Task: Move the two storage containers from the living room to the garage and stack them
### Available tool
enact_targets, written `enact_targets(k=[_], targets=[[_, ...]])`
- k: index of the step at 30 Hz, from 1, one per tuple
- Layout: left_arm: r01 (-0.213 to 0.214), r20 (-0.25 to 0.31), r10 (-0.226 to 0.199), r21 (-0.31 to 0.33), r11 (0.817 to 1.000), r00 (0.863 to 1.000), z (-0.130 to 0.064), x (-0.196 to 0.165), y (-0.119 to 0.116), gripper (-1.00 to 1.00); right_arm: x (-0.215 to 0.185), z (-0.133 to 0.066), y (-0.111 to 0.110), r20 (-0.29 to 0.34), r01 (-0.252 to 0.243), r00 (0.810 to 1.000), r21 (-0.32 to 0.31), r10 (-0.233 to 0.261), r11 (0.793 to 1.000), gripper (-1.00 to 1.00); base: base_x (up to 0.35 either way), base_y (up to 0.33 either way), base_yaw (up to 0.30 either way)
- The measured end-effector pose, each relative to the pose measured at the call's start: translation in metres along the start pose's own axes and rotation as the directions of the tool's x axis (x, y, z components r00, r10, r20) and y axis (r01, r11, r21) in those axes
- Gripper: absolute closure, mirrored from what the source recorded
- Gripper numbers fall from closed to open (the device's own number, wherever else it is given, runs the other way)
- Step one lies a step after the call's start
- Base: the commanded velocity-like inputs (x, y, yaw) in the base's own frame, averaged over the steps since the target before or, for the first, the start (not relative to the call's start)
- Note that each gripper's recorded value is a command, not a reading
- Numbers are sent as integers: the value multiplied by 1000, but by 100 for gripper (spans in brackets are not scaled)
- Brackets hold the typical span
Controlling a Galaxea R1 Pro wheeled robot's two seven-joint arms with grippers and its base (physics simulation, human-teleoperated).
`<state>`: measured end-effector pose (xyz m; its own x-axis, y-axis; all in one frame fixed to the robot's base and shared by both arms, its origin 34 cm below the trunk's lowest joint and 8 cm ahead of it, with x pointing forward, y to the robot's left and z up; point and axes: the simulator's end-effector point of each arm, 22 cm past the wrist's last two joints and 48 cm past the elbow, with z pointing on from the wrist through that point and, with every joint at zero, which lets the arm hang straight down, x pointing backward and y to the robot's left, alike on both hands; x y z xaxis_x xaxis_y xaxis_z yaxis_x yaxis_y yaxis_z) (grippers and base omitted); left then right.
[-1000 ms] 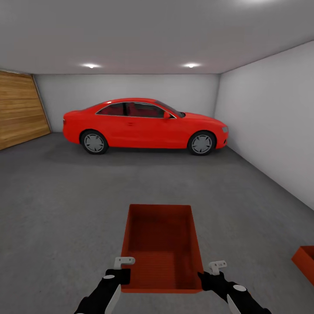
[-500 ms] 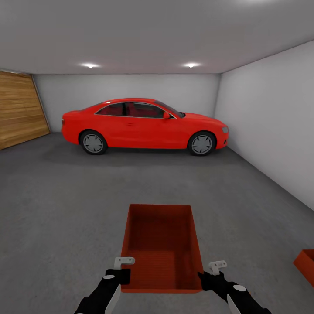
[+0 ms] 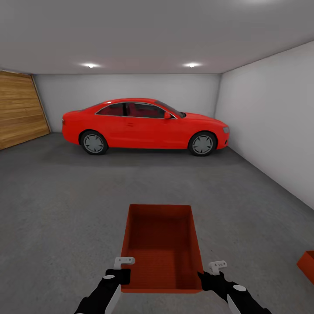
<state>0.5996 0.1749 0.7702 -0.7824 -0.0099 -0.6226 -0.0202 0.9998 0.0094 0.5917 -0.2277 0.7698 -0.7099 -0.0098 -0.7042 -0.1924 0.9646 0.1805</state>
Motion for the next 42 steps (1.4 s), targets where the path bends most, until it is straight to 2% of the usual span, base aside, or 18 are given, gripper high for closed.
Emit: enact_targets(k=[34, 42], targets=[[0, 0, 0, 0, 1000, 1000, 0, 0, 0, 100, 0, 0, 0, 0, 0, 1000, 0, 0, 1000, 100, 2, -14, 0], [0, 1, 0, 0, 1000, 1000, 0, 0, 0, 100, 0, 0, 0, 1, 0, 1000, 0, 0, 1000, 100, 230, 0, 0]])
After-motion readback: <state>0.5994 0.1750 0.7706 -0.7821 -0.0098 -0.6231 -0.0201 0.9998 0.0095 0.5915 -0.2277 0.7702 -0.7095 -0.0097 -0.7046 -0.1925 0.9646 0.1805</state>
